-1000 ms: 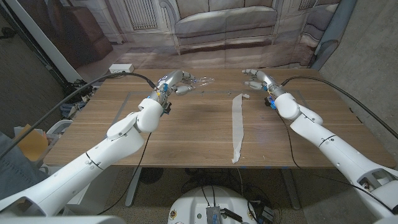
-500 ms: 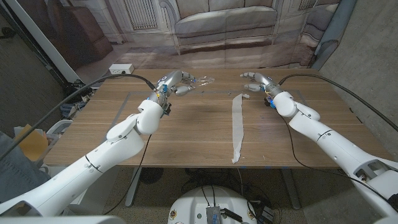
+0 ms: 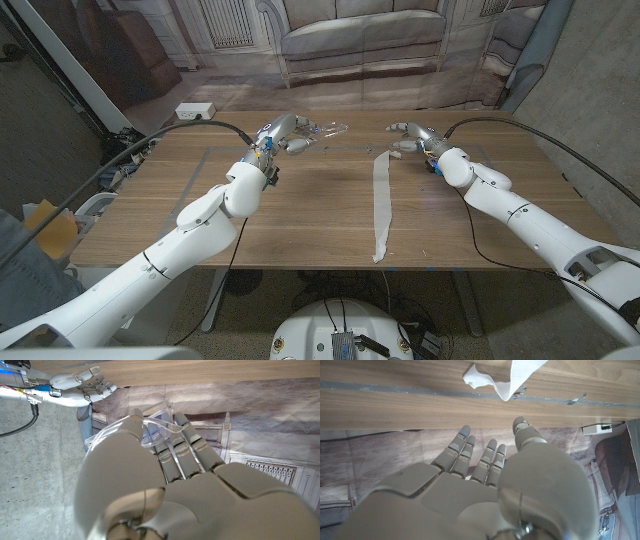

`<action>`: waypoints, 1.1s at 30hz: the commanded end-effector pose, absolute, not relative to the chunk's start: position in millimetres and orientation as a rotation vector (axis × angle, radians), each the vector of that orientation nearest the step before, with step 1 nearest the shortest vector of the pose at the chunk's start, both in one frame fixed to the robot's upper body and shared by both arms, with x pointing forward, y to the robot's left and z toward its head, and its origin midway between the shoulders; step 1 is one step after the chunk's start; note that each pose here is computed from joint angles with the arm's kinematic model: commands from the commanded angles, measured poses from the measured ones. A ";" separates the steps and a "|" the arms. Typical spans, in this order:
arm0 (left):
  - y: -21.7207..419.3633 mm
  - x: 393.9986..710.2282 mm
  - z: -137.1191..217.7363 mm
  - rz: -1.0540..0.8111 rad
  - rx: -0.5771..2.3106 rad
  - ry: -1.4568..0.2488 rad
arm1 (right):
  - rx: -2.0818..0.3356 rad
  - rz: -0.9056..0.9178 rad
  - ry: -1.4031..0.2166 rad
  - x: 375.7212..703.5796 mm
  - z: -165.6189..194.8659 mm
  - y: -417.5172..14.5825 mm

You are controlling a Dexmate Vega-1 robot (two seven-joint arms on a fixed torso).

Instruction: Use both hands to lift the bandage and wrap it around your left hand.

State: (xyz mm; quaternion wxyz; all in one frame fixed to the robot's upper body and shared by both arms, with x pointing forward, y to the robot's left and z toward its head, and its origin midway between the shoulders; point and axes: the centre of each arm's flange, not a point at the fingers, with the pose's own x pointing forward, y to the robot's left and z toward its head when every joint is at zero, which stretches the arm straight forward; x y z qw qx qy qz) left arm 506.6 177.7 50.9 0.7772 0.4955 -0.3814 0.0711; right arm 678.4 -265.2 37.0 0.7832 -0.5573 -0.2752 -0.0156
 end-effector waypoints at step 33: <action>159.9 518.5 51.3 0.115 1.107 -0.822 | -1.308 -0.032 -0.537 713.3 2.8 -277.9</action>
